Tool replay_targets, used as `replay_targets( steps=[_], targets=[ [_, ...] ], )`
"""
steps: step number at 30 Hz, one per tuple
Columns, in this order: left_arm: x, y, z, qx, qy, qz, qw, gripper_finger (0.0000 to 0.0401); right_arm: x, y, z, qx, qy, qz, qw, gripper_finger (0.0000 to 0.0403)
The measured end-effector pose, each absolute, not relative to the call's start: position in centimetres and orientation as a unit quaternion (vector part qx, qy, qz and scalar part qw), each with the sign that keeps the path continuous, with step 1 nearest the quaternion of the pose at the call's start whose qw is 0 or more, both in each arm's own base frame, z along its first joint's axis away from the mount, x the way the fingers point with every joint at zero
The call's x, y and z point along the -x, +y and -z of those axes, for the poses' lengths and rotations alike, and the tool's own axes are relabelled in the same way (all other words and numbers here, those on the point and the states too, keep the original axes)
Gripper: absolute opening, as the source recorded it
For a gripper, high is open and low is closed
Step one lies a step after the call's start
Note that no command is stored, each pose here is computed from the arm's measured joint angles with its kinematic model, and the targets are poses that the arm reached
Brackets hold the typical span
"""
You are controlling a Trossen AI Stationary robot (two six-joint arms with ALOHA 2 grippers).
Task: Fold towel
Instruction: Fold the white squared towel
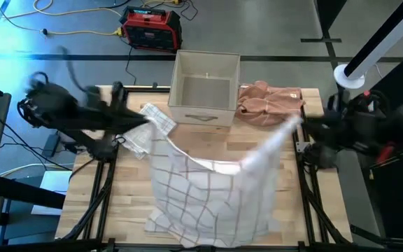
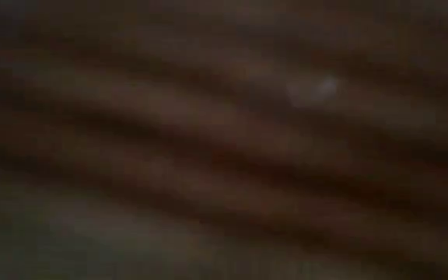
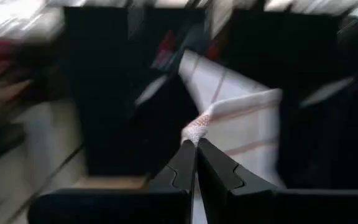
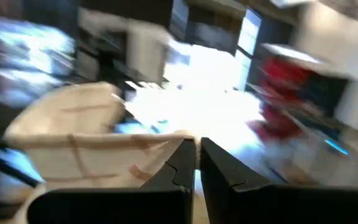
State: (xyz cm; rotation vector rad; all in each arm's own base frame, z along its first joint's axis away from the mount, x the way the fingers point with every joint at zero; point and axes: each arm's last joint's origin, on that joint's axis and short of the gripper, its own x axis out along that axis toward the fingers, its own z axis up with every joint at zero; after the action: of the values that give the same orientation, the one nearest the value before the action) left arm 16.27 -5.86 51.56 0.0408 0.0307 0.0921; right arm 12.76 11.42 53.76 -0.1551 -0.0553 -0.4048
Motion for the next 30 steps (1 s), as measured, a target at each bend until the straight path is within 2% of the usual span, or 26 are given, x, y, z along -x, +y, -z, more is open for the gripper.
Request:
replay_targets(
  steps=[3,6,9,12,16,19,22,26,30],
  targets=[
    [-16.9,-5.6,-49.5,-0.059,0.082,-0.124,0.987,0.0,-13.1,10.5,-51.2,0.06,0.01,0.253,0.966,0.0001],
    [-17.2,-4.9,-47.8,-0.087,0.127,-0.166,0.974,0.0,-12.7,9.1,-48.8,0.033,0.027,0.288,0.957,0.0001],
    [-17.9,-4.1,-46.3,-0.112,0.168,-0.207,0.957,0.0,-12.6,8.0,-46.6,0.06,0.04,0.355,0.932,0.0001],
    [-18.4,-3.1,-44.9,-0.151,0.202,-0.258,0.933,0.0,-12.5,7.0,-45.2,0.082,0.052,0.387,0.917,0.0001],
    [-19.1,-2.0,-43.2,-0.154,0.231,-0.294,0.914,0.0,-12.5,5.7,-44.3,0.076,0.06,0.414,0.905,0.0001],
    [-19.4,-1.8,-43.0,-0.133,0.231,-0.278,0.923,0.0,-13.0,5.7,-44.3,0.047,0.081,0.367,0.925,0.0001],
    [-19.4,-2.0,-44.2,-0.119,0.186,-0.256,0.941,0.0,-13.7,6.3,-45.5,0.013,0.076,0.289,0.954,0.0001],
    [-18.6,-2.4,-47.7,-0.1,0.079,-0.21,0.969,0.0,-14.4,7.3,-48.4,-0.023,-0.001,0.14,0.99,0.0001],
    [-16.4,-2.8,-51.7,-0.074,-0.056,-0.115,0.989,0.0,-14.2,7.9,-50.9,-0.029,-0.113,0.009,0.993,0.0001]
  ],
)
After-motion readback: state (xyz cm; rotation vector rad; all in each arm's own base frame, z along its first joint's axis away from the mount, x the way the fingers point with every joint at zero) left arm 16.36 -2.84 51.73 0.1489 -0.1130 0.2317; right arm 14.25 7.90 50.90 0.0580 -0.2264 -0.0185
